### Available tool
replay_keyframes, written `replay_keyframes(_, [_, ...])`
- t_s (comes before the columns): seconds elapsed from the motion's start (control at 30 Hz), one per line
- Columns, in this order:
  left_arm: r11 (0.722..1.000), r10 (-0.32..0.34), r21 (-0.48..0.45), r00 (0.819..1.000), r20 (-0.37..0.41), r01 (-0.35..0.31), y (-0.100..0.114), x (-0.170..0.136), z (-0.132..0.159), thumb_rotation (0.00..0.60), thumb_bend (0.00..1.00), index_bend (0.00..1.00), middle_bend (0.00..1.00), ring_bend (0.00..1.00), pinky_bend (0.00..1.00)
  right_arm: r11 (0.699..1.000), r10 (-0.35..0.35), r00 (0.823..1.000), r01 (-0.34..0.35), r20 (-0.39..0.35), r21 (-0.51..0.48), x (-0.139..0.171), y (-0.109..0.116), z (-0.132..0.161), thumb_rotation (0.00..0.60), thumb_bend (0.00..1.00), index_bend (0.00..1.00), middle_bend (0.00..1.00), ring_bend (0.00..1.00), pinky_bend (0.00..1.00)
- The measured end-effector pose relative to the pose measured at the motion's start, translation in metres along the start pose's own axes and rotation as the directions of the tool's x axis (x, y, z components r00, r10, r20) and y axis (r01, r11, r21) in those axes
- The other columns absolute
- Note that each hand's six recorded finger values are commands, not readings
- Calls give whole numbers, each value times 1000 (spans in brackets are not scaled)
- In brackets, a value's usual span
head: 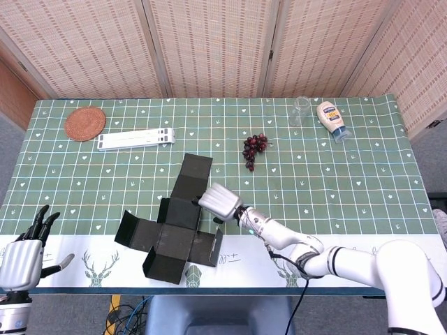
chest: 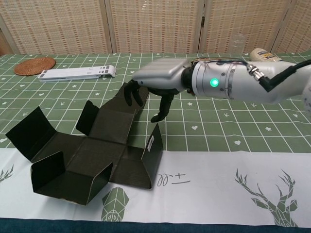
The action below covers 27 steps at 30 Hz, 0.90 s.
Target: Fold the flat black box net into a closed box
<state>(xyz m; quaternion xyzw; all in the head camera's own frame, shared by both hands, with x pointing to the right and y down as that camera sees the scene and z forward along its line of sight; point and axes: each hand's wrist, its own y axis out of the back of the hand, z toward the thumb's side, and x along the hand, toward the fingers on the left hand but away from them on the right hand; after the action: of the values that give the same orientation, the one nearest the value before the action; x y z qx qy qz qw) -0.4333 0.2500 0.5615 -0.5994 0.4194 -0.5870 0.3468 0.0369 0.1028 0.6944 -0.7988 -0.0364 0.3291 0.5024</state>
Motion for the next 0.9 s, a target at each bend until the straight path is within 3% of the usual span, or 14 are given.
replay_keyframes(0.27, [1000,-6,-10,1000,-4,6,-1,-1,-2,600,78,134,62,267,445,999,6,999,-4,-34,47,-29,-2,21,600,300,332,418,854,1000])
replay_keyframes(0.43, [1000,-10,-22,1000,-6,10,-1,-3,-4,600,78,134,62,268,445,996,8,1000,-5,-29,90,-35,-3,25,600,359,385,523,874,1000])
replay_keyframes(0.67, [1000,-9,-26,1000,-14,9,-1,-5,-9,600,77,134,62,267,445,990,28,1000,-30,14,135,-35,-8,23,600,380,448,562,884,1000])
replay_keyframes(0.9, [999,-8,-34,1000,-6,8,-1,-5,-8,600,78,133,62,267,445,992,66,995,-74,77,100,-28,-17,21,600,414,450,584,897,1000])
